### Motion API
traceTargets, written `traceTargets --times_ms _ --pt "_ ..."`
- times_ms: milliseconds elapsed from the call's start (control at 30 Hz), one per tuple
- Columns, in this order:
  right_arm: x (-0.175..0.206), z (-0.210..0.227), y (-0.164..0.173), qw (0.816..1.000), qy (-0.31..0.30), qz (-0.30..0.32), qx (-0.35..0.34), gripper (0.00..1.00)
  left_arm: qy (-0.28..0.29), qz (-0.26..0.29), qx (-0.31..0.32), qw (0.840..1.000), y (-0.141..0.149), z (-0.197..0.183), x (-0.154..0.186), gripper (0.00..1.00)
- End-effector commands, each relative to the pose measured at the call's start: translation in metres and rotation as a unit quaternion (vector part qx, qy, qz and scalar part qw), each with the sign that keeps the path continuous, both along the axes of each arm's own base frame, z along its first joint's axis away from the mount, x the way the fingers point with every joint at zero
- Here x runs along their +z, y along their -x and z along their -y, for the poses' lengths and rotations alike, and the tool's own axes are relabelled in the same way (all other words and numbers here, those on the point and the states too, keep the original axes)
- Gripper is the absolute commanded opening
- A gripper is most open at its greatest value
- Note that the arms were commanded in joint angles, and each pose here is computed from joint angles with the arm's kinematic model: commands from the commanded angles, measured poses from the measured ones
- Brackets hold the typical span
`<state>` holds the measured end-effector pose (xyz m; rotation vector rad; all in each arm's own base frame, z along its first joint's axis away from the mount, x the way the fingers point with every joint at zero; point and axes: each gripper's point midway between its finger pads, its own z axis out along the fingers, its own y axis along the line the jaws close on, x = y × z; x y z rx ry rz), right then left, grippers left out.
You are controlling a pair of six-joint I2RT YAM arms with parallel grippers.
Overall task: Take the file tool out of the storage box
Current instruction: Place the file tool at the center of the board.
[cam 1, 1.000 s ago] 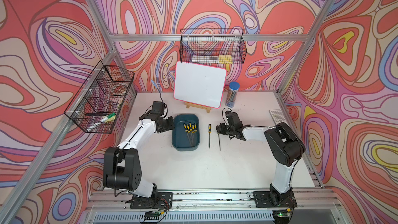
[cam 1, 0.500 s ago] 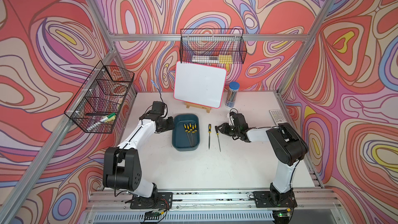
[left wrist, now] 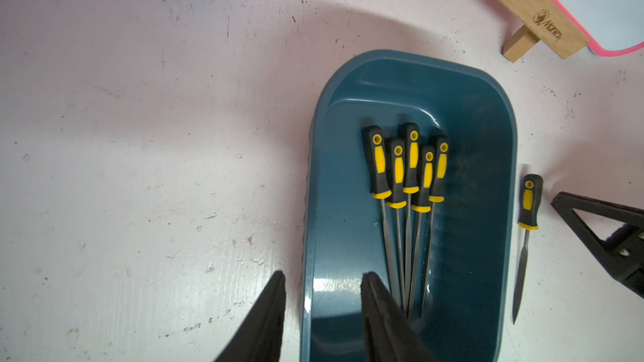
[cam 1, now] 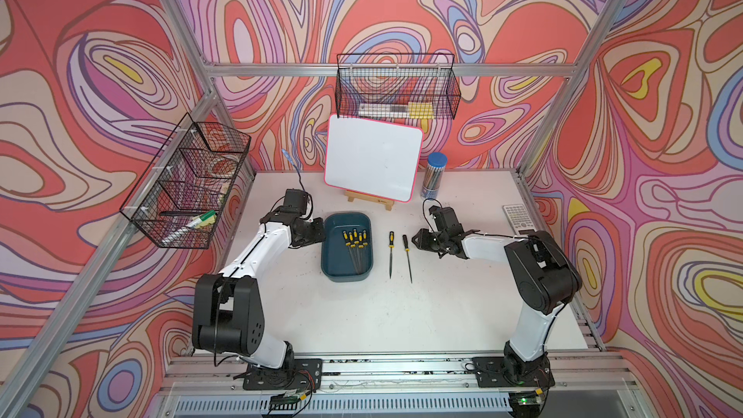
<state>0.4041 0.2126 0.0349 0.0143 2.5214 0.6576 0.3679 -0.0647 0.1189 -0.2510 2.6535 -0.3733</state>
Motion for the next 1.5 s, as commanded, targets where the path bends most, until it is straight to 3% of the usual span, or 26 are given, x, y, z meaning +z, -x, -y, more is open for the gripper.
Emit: traceTargets --times_ms 0,200,400,633,767,1067,1467 --pt "0.005 -0.014 0.001 1.0 -0.007 -0.001 0.031 0.28 -0.004 -0.019 -0.006 1.0 0.006 0.002 -0.009 0.41" --pt "0.005 -0.036 -0.001 0.999 -0.001 0.0 0.053 0.29 -0.004 -0.019 -0.006 1.0 0.006 0.003 -0.009 0.41" --pt "-0.015 -0.031 -0.009 0.998 0.06 -0.022 0.025 0.29 -0.005 -0.02 -0.006 1.0 0.007 0.003 -0.01 0.41" --pt "-0.031 -0.024 -0.012 0.994 0.103 -0.044 0.009 0.19 -0.01 -0.023 -0.008 1.0 0.008 0.001 -0.012 0.41" --pt "-0.034 -0.022 -0.009 0.993 0.105 -0.048 0.004 0.11 -0.011 -0.023 -0.009 1.0 0.008 0.001 -0.012 0.41" --pt "-0.027 -0.04 -0.012 0.995 0.082 -0.058 -0.015 0.07 -0.014 -0.024 -0.012 1.0 0.008 0.001 -0.013 0.41" --pt "-0.025 -0.053 -0.014 0.994 0.086 -0.064 -0.035 0.13 -0.016 -0.019 -0.012 1.0 0.009 0.0 -0.009 0.42"
